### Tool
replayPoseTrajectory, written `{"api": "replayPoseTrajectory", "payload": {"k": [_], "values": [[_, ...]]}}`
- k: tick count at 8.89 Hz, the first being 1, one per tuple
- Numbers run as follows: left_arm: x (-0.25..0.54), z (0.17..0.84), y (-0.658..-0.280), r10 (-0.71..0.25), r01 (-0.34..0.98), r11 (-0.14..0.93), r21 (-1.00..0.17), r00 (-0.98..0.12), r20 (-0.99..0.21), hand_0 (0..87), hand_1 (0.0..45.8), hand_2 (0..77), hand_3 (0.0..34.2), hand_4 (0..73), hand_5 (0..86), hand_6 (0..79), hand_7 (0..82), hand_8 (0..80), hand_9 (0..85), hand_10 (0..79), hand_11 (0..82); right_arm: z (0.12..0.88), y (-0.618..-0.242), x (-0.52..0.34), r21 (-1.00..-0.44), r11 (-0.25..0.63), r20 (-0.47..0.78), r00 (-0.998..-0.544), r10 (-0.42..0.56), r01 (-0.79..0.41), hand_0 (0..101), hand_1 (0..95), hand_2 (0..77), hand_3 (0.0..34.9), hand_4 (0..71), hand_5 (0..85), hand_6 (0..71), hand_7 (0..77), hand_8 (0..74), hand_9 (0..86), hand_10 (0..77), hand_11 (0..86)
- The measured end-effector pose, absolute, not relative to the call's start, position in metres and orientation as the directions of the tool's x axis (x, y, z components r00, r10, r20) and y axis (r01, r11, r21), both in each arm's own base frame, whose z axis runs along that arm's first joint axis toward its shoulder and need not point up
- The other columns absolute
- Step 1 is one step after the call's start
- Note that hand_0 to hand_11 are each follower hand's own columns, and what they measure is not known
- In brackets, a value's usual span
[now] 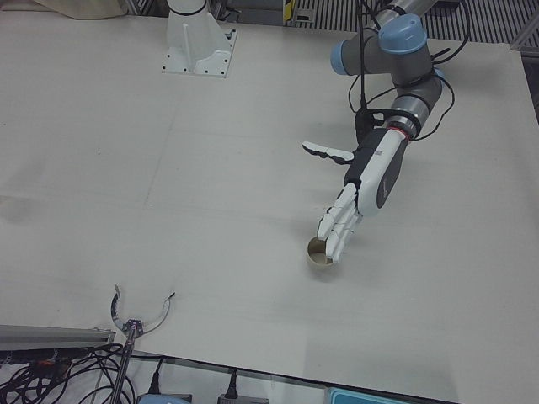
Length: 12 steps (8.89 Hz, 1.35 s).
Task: Pour water
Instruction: 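Reach the left hand toward the white paper cup near it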
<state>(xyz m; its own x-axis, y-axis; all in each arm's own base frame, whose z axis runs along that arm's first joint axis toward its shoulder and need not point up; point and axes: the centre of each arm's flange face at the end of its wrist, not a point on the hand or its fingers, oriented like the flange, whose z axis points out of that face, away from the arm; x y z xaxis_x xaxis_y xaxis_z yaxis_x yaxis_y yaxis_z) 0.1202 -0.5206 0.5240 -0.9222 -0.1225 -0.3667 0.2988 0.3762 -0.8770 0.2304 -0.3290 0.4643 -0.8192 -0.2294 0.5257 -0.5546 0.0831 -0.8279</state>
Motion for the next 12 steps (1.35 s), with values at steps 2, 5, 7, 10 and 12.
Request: {"api": "replayPoseTrajectory", "payload": {"k": [2,5,7,10,12], "values": [[0.146,0.537,-0.541,-0.113,0.310,0.357,-0.881,-0.922,-0.370,77.6,18.5,0.5,2.9,10.9,0.0,0.0,0.5,0.5,1.1,3.3,8.7,0.462,-0.326,0.228,-0.826,0.085,0.528,-0.818,-0.227,-0.557,46,16.4,15.8,30.3,0.0,3.8,0.5,0.5,0.0,1.1,0.0,1.1],[0.191,0.577,-0.559,-0.149,0.310,0.336,-0.889,-0.915,-0.376,79.6,19.1,0.5,0.0,15.3,0.0,2.7,0.5,0.5,1.1,4.9,9.3,0.461,-0.325,0.221,-0.820,0.087,0.539,-0.815,-0.212,-0.566,48,18.5,17.5,16.4,0.0,4.9,2.2,0.5,0.5,1.1,0.0,1.1],[0.199,0.602,-0.566,-0.161,0.312,0.322,-0.894,-0.912,-0.376,80.0,18.0,0.5,0.0,15.3,0.5,2.7,0.5,0.5,1.1,3.8,9.3,0.463,-0.328,0.217,-0.821,0.091,0.540,-0.818,-0.200,-0.564,48,18.0,14.7,12.1,0.0,4.9,4.4,1.1,0.0,1.1,0.0,1.1],[0.193,0.616,-0.558,-0.182,0.285,0.301,-0.910,-0.920,-0.348,79.9,18.5,0.5,0.0,16.9,0.5,2.7,0.5,0.0,1.1,3.8,9.3,0.465,-0.332,0.211,-0.822,0.097,0.540,-0.822,-0.182,-0.562,48,17.5,16.4,3.6,0.0,6.0,6.0,5.5,2.7,1.1,0.0,1.1],[0.191,0.637,-0.551,-0.196,0.283,0.284,-0.916,-0.918,-0.345,79.9,17.5,0.5,0.0,16.9,0.0,4.4,0.5,0.0,1.1,3.8,9.3,0.465,-0.335,0.208,-0.822,0.101,0.540,-0.823,-0.176,-0.561,48,17.5,16.4,3.5,0.0,6.0,6.0,4.4,2.7,1.1,0.0,1.1]]}}
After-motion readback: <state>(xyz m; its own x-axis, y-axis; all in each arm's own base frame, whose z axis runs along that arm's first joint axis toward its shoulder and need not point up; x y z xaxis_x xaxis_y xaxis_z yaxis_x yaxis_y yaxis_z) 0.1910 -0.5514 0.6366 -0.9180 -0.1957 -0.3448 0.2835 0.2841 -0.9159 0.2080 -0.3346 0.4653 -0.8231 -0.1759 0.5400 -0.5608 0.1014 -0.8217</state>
